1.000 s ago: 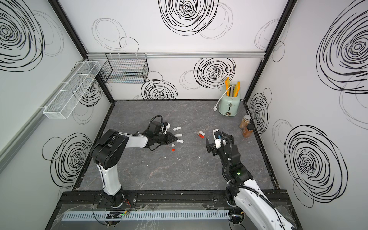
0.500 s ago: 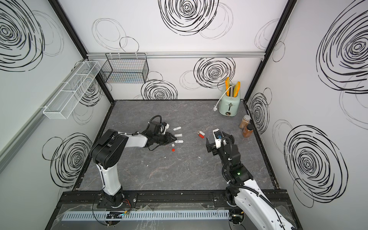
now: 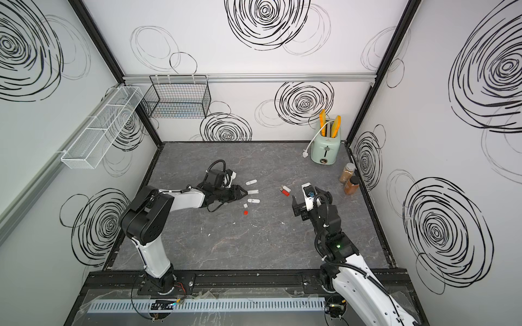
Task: Close the usb drive cover
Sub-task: Place the USB drive at the center of the board.
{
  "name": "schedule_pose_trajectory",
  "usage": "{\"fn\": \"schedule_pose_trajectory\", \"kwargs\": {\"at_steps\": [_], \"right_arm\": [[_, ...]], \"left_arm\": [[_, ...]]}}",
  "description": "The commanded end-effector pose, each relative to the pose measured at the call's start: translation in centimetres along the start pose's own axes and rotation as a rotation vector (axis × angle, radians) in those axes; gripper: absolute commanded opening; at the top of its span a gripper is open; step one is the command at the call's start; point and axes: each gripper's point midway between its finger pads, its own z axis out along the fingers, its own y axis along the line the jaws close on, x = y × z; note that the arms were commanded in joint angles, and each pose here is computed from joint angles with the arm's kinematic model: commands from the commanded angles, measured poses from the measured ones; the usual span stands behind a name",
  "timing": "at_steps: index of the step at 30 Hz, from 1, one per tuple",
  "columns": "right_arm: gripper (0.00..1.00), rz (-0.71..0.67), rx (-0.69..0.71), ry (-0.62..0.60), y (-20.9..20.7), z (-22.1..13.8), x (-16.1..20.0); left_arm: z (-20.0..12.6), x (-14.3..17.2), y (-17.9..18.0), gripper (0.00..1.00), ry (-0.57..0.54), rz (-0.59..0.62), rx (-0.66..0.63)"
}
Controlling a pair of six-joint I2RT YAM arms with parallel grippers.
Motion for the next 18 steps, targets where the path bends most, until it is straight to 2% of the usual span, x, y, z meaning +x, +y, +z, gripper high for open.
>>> {"fn": "schedule_pose_trajectory", "kwargs": {"at_steps": [1,8,14,18], "right_arm": [[0.99,0.011,-0.013,-0.032,0.1,-0.1,-0.6],[0.99,0.022,-0.039,-0.041,0.6,-0.2,-0.8],[0.99,0.033,-0.123,-0.055,2.0,-0.2,-1.3],[0.99,0.032,-0.156,-0.038,2.8,-0.2,-0.9]], "left_arm": [[-1.9,-1.3,-0.9,0.50,-0.062,0.110,-0.017],[-5.0,-3.2,-2.3,0.70,-0.125,0.247,-0.044],[-8.7,-5.1,-2.2,0.76,-0.186,0.314,-0.088],[-11.8,-6.3,-2.5,0.83,-0.243,0.332,-0.083]]}}
